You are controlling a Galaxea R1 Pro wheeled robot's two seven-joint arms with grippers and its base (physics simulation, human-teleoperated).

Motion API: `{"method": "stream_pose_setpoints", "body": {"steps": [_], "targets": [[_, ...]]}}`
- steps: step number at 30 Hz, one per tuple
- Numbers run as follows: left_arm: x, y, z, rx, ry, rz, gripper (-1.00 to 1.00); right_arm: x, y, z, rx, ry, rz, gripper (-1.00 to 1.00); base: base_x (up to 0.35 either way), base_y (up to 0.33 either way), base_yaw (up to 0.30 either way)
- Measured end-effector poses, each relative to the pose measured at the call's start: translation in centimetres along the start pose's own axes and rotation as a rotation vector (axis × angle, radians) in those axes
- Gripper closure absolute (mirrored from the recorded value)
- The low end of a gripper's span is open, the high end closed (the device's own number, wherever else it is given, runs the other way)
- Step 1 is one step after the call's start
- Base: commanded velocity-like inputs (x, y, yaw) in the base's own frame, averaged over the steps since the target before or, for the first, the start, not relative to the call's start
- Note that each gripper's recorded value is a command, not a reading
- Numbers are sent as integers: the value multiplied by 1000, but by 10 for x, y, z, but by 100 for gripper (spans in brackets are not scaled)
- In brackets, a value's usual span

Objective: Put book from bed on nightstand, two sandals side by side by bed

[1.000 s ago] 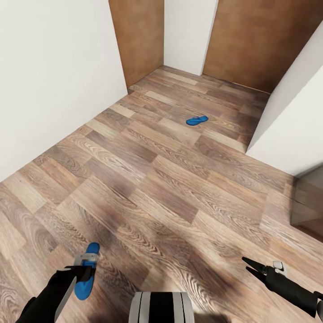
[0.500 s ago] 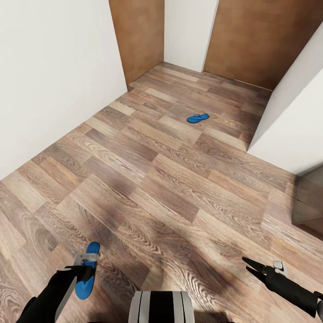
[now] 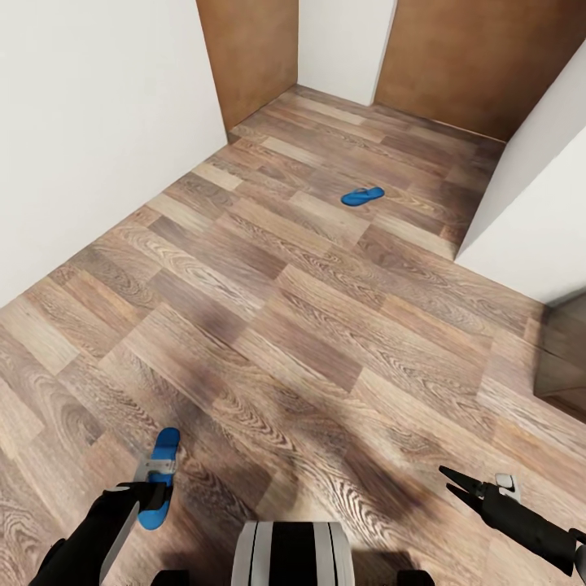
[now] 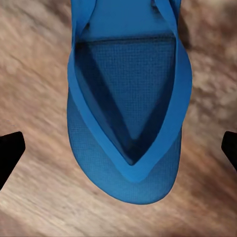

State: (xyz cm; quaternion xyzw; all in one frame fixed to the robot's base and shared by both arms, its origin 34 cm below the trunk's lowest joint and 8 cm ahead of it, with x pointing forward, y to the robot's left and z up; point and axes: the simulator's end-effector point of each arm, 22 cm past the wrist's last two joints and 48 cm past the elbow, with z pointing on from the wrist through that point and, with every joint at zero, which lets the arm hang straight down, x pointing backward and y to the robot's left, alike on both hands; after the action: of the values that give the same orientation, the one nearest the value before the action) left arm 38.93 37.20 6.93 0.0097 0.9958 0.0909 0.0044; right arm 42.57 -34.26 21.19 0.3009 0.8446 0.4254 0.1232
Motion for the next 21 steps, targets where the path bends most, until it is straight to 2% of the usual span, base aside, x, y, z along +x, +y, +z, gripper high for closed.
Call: {"method": "stream_pose_setpoints", "body": {"steps": [5, 12, 21], "targets": [[9, -1, 6, 0, 20, 4, -100, 4, -8, 2, 12, 9, 13, -100, 0, 0, 0], [9, -1, 6, 0, 20, 4, -100, 4, -8, 2, 12, 9, 13, -100, 5, 0, 0], [8, -1, 6, 1, 19, 3, -100, 4, -8, 2, 12, 9, 12, -100, 146, 0, 0]]}}
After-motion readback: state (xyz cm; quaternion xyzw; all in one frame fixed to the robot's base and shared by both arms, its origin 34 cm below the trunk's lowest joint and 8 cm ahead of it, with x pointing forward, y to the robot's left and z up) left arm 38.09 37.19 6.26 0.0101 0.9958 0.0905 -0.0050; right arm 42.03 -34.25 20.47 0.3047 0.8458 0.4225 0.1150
